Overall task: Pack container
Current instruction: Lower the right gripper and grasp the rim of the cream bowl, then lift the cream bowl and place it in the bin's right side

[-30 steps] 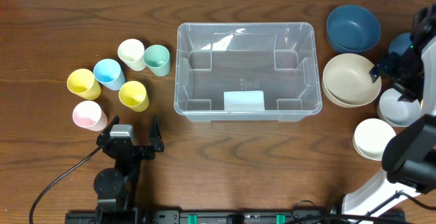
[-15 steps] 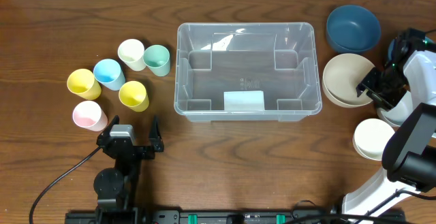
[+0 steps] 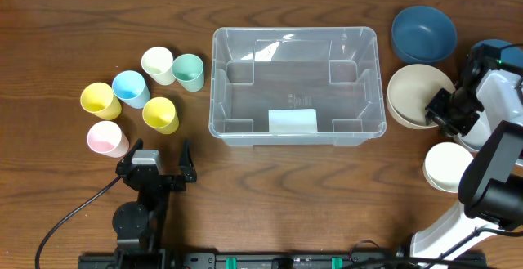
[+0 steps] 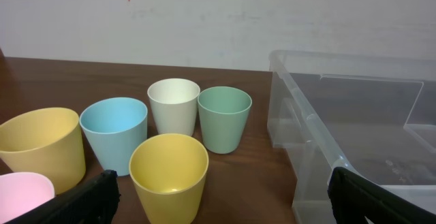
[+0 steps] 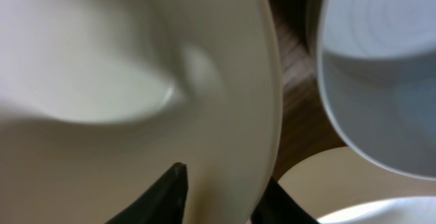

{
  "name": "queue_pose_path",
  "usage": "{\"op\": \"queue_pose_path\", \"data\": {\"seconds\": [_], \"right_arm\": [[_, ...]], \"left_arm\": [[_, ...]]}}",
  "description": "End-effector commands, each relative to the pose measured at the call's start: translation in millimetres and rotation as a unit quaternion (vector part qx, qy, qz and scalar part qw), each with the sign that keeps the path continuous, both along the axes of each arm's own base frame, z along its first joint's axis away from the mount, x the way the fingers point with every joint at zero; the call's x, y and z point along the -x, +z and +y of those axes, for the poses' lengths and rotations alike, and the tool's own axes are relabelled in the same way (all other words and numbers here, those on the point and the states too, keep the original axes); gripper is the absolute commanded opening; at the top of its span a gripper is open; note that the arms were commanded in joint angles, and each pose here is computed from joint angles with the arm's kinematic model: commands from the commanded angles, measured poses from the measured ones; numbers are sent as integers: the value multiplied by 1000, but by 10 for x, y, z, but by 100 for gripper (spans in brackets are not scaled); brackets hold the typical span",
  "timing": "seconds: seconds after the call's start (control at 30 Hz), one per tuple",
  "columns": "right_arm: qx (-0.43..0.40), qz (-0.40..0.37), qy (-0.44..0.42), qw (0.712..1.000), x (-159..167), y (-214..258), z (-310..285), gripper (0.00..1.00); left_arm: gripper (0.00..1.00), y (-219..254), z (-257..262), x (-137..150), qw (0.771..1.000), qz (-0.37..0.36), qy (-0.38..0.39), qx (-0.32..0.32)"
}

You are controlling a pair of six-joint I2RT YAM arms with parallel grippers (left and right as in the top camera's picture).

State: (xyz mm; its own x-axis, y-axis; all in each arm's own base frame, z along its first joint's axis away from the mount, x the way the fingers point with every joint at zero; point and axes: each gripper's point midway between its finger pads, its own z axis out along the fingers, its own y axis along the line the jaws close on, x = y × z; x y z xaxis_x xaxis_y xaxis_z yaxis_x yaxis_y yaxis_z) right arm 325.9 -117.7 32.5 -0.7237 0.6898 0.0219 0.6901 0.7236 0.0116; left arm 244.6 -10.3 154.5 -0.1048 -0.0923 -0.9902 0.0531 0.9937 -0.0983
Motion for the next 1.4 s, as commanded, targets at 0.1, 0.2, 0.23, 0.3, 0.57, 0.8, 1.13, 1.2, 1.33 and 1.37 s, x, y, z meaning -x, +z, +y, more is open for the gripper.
{"op": "queue_pose_path", "data": {"seconds": [0.1,0.2,0.23,0.3,0.57,0.8,1.13,1.2,1.33,1.37], "right_arm": [[4,-1,0,1000,-4,-37,-24,20],[7,-2,-1,1000,-13,-37,-39,11],[8,-4,-1,1000,-19,-37,-40,7],[9,-6,-1,1000,-31,-37,-45,3],[15,-16,-3,1000,-83,-24,-80,1],[23,-31,-24,999,-147,158,-272,1],[24,-37,-24,999,-160,807,-526,1],[17,-49,-10,999,-202,967,-489,1],[5,-87,27,996,-300,1348,-375,1],[1,-104,39,994,-331,1478,-327,1]], "left_arm": [[98,-153,-11,7,1000,22,-5,-2],[98,-153,-11,7,1000,22,-5,-2],[98,-154,-11,8,1000,22,-5,-2],[98,-154,-11,8,1000,22,-5,-2],[98,-154,-11,8,1000,22,-5,-2],[98,-154,-11,8,1000,22,-5,-2],[98,-154,-11,8,1000,22,-5,-2],[98,-154,-11,8,1000,22,-5,-2],[98,-153,-11,7,1000,22,-5,-2],[98,-154,-11,8,1000,22,-5,-2]]}}
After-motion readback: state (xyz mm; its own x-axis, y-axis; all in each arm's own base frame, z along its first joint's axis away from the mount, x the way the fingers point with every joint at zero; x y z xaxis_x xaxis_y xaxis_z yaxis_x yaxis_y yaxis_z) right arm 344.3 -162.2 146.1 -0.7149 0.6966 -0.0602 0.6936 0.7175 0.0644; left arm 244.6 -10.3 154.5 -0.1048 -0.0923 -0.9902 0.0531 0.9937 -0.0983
